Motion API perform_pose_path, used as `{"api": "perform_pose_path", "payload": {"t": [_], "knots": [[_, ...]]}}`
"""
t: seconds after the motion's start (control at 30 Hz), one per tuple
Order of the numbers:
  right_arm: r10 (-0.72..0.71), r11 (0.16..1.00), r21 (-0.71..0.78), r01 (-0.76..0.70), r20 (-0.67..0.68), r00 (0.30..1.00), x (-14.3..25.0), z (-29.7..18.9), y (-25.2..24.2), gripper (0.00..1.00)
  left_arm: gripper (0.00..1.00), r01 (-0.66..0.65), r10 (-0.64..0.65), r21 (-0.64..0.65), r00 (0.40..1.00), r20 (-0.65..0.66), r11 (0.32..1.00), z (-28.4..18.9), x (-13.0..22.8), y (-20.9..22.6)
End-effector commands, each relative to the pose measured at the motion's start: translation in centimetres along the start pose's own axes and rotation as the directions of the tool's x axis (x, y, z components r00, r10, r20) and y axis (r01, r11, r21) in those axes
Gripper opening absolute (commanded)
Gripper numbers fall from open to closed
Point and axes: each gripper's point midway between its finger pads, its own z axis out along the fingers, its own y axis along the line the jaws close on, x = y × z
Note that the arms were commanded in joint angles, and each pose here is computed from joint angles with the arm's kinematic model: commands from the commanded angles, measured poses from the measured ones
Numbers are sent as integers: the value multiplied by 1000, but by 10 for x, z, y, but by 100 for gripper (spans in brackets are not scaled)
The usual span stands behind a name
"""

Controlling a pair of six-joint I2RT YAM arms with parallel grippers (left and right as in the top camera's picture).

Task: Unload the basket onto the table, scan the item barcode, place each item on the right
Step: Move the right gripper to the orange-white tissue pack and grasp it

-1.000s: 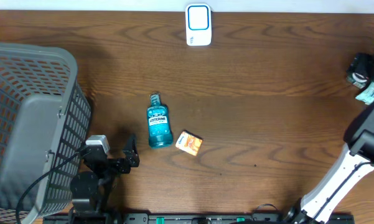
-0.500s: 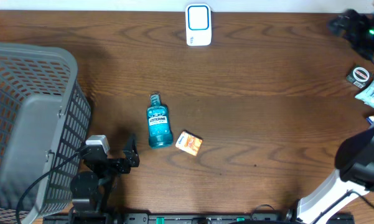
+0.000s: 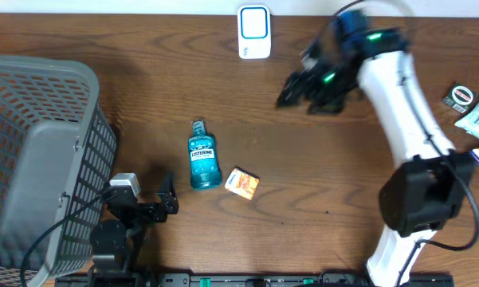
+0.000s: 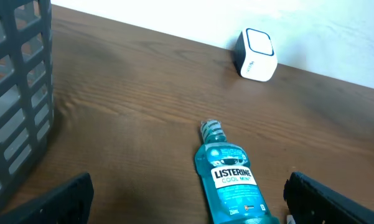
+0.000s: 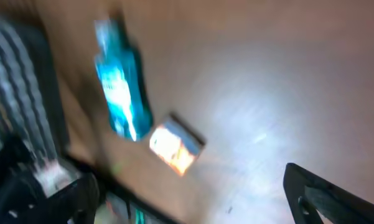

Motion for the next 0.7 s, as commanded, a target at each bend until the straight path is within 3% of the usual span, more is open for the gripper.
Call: {"api": "perform_pose_path", "payload": {"t": [0.0,0.03,0.07,0.1,0.27,0.5,0.67], "knots": [[46,998,47,-39,-154,987,44,49,11,88,98,1,-1,-3,999,-39,1000,2,12,3],[91,994,81,-78,-174,981,52,59,9,82,98,1,-1,-3,999,-39,1000,2,12,3],[146,985,124,-124,-185,972,61,70,5,83,98,1,-1,-3,999,-39,1000,2,12,3],[183,975,158,-154,-189,965,67,78,1,99,98,1,-1,-3,999,-39,1000,2,12,3],[337,926,247,-286,-200,920,96,114,-9,99,98,1,-1,-3,999,-39,1000,2,12,3],[418,890,283,-357,-197,887,115,138,-21,76,98,1,-1,-3,999,-39,1000,2,12,3],[420,890,274,-365,-181,889,118,153,-20,74,98,1,-1,-3,999,-39,1000,2,12,3]]}}
